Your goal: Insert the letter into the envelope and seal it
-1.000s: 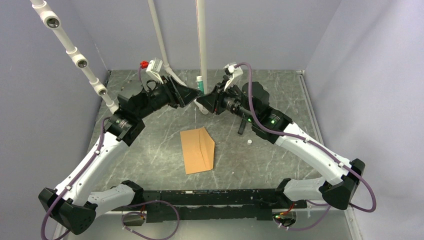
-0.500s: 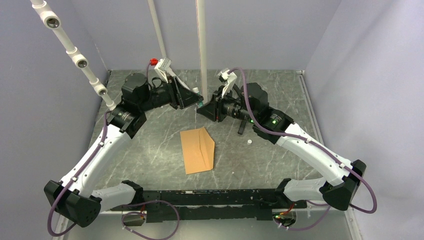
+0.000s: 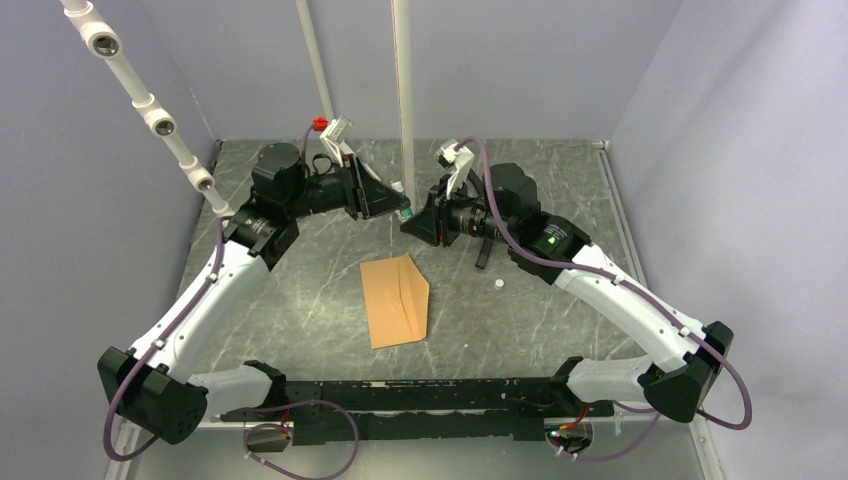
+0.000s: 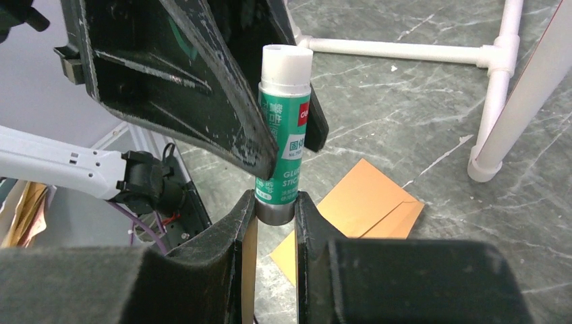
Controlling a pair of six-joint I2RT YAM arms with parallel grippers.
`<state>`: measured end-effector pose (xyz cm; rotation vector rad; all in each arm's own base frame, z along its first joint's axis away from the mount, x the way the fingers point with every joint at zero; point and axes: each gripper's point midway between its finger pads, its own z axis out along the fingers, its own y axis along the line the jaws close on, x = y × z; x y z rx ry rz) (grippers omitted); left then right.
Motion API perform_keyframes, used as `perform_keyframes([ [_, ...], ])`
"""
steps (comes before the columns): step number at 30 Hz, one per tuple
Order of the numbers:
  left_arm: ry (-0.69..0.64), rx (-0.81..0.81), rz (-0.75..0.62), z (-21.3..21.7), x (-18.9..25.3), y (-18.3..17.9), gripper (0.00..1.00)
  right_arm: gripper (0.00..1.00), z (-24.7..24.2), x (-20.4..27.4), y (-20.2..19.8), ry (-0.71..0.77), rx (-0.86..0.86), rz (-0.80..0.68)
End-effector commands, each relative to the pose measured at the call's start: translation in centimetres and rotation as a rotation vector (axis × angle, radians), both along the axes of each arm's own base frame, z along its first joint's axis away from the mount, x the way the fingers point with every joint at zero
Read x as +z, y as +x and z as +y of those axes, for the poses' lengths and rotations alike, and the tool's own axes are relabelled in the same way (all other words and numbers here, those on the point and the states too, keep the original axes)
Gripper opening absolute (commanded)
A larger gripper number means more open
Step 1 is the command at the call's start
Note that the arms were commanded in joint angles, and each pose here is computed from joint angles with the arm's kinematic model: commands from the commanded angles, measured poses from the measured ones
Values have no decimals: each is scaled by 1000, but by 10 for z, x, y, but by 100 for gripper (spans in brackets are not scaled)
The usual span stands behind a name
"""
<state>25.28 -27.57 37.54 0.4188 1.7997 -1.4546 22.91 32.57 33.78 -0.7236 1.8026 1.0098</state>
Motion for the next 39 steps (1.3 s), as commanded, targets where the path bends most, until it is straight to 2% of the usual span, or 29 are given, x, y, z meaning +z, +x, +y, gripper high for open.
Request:
perform_keyframes([
  [1, -31, -65, -42, -5, 13, -9, 39, 0, 1, 37, -2, 85, 25, -75],
  [2, -36, -68, -45, -5, 13, -9, 39, 0, 0, 37, -2, 88, 27, -71],
  [6, -51, -126, -101, -8, 21, -16, 5, 0, -2, 38, -2, 105, 39, -48],
  [7, -48, -133, -114, -8, 22, -17, 3, 0, -3, 40, -3, 118, 47, -41],
  [11, -65, -210, -232, -6, 36, -33, 3, 0, -15, 61, -12, 236, 155, 9],
  [15, -105, -274, -375, -1, 55, -54, 2, 0, -27, 96, -37, 383, 347, 34],
  [18, -137, -311, -453, 2, 70, -67, 2, 0, -30, 112, -59, 429, 459, 46],
  [21, -181, -321, -495, 3, 83, -72, 3, 0, -33, 127, -71, 481, 511, 56],
  [23, -217, -287, -482, 3, 91, -69, 2, 0, -34, 134, -64, 506, 464, 93],
  [24, -235, -251, -477, 4, 95, -64, 2, 17, -33, 131, -52, 494, 399, 113],
  [25, -254, -193, -454, 4, 98, -55, 2, 38, -33, 125, -37, 474, 318, 121],
  [26, -271, -123, -412, 6, 100, -44, 2, 56, -35, 116, -22, 440, 224, 125],
  [27, -295, -56, -362, 7, 101, -33, 2, 71, -38, 106, -9, 407, 136, 120],
  [29, -347, 41, -273, 11, 101, -16, 2, 85, -48, 94, 7, 382, 12, 75],
  [31, -386, 89, -185, 13, 100, -6, 2, 88, -59, 92, 14, 382, -57, -14],
  [35, -460, 120, -39, 13, 102, 3, 2, 84, -66, 96, 19, 365, -88, -181],
  [39, -456, 92, 49, 7, 103, 6, 2, 81, -69, 119, 18, 370, -108, -392],
])
